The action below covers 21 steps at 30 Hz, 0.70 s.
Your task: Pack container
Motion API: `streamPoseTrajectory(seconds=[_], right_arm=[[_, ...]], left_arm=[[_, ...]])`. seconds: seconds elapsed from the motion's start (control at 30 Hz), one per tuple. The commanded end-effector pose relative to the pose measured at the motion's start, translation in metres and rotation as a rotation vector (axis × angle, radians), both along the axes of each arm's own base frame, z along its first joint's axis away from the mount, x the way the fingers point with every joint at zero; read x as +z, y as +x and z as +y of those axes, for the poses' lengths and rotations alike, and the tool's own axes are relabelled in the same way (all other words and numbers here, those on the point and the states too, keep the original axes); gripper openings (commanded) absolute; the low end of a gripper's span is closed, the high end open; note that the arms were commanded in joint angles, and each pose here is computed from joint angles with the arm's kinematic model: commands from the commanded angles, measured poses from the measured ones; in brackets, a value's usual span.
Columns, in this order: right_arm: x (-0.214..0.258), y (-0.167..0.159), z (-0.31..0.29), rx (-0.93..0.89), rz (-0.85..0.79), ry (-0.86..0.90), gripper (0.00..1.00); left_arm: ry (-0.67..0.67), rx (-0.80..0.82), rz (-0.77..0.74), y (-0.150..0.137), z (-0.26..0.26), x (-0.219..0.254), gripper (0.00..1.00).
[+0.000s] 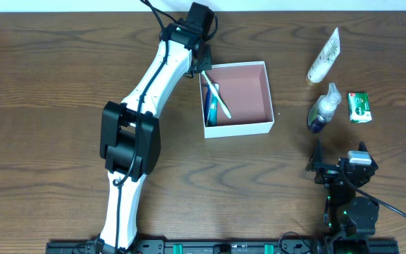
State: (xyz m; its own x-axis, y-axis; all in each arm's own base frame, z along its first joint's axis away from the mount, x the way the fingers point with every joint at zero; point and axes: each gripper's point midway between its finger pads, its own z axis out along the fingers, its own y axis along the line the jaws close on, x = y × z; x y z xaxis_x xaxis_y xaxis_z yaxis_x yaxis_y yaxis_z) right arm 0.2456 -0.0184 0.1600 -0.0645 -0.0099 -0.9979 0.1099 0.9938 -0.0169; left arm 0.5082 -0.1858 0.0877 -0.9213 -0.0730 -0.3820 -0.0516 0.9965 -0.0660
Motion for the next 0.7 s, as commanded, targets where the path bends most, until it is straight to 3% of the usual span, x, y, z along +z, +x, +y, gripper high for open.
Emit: streamPoseTrajectory(seconds=[0.0,0.67], right_arm=[[-0.001,0.000,0.003,0.012,0.002,-0.007,0.99],[-0.001,0.000,0.003,0.012,0.002,-0.007,0.99]], left_arm=[[0.004,-0.022,-0.002,0.001,-0.001,-0.002,0.06],[0.008,-0.088,-0.036,-0.004,-0.006,0.023,0.06]])
